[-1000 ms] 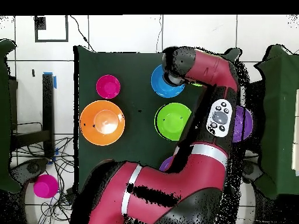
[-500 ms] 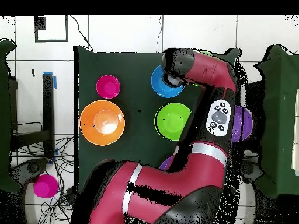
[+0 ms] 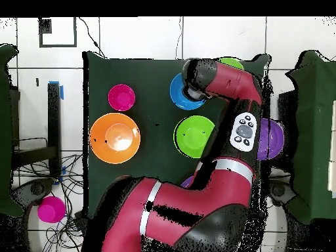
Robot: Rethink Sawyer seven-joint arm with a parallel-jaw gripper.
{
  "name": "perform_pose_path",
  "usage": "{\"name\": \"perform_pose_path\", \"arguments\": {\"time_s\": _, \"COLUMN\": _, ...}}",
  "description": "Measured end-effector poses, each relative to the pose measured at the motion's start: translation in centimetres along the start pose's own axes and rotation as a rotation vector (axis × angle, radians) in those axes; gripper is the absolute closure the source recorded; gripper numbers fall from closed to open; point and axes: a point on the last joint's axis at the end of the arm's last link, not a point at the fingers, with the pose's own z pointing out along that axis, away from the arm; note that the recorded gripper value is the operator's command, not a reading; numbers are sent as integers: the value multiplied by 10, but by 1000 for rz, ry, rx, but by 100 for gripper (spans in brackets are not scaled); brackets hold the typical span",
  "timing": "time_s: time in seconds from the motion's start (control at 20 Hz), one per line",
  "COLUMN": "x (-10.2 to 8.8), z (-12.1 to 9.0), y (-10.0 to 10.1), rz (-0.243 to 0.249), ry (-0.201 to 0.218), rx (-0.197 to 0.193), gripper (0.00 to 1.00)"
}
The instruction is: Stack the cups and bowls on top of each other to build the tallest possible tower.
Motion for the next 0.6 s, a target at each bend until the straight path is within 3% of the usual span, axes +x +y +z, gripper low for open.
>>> {"name": "perform_pose_path", "arguments": {"time_s": 0.6, "x": 11, "z": 44, "y": -13, "rz": 14, "ry": 59, "rx": 11, "gripper": 0}}
